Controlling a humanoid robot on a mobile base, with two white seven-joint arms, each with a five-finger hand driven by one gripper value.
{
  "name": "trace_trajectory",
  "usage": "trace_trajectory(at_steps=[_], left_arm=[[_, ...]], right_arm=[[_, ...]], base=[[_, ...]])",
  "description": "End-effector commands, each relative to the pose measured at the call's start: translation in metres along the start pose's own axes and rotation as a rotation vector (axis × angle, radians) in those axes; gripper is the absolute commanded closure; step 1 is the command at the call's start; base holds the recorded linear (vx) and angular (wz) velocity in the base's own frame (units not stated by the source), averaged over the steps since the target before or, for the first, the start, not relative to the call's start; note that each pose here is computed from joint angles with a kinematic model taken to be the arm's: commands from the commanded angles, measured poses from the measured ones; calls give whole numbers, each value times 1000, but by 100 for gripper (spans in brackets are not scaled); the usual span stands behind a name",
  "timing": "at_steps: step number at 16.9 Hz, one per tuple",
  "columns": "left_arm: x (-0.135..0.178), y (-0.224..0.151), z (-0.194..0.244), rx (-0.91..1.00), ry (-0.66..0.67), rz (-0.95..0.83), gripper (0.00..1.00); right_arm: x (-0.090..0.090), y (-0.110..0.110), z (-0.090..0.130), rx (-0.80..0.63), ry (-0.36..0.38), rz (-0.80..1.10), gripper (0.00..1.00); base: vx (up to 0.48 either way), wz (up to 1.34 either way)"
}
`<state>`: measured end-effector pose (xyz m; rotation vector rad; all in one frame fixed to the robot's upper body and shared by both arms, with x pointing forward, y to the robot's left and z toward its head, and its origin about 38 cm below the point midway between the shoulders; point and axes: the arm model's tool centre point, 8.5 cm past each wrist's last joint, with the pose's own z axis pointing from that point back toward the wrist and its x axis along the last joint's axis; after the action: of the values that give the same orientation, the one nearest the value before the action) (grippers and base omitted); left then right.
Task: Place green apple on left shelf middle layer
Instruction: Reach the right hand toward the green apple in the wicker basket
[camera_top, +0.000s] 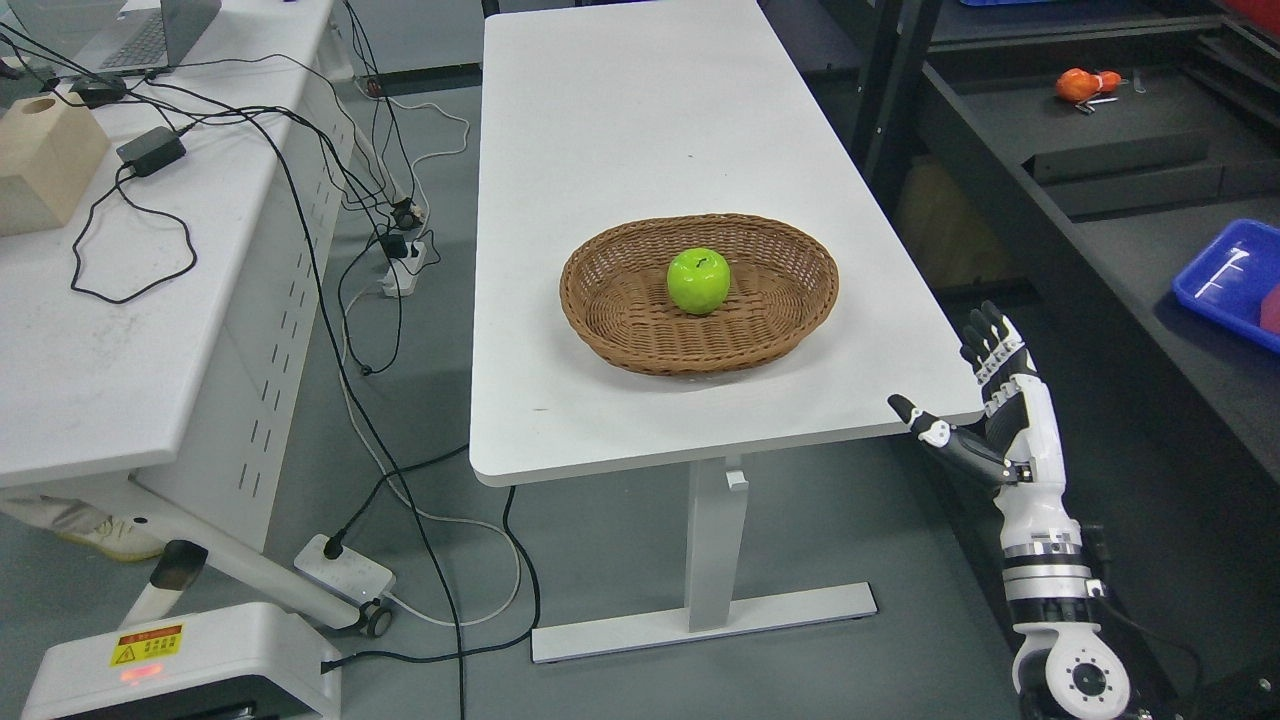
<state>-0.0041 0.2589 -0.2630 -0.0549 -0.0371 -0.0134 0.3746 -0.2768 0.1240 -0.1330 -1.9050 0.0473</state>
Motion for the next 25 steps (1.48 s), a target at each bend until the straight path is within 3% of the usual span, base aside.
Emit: trace_trajectory(at_steps=[1, 5, 6, 8, 9, 11, 13, 14, 16, 18, 20, 25], left_arm=[[0, 11, 1, 19, -1, -2, 0], [0, 11, 2, 17, 0, -1, 0], [0, 11, 1, 17, 0, -1, 0], [0, 11, 1, 17, 0, -1, 0], [0, 11, 1, 17, -1, -2, 0], [0, 11, 1, 19, 0, -1, 0], [0, 11, 1, 17, -1, -1, 0], [0, 11, 1, 17, 0, -1, 0], [0, 11, 1, 19, -1, -2, 0], [0, 11, 2, 19, 0, -1, 0], [0, 11, 1, 17, 0, -1, 0], [0, 11, 1, 17, 0, -1, 0]], right_arm=[[4, -7, -2, 5, -9, 10, 0], [2, 11, -3, 62, 7, 59, 0], [7, 11, -6, 87, -30, 180, 0], [21, -5, -17, 82, -121, 666, 0], [25, -10, -18, 77, -149, 781, 0], [41, -15, -19, 110, -218, 835, 0], [60, -9, -8, 185, -392, 831, 0], [63, -7, -5, 209, -431, 828, 0], [64, -2, -8, 242, -434, 832, 0], [74, 37, -18, 396, -520, 812, 0], [79, 78, -24, 559, -560, 805, 0], [67, 114, -15, 821, -556, 869, 0]], base=[[-158, -114], [-117, -335], [-32, -348], [40, -116], [56, 87], [69, 137], [82, 41], [128, -30], [217, 114], [267, 325], [351, 400], [287, 289]])
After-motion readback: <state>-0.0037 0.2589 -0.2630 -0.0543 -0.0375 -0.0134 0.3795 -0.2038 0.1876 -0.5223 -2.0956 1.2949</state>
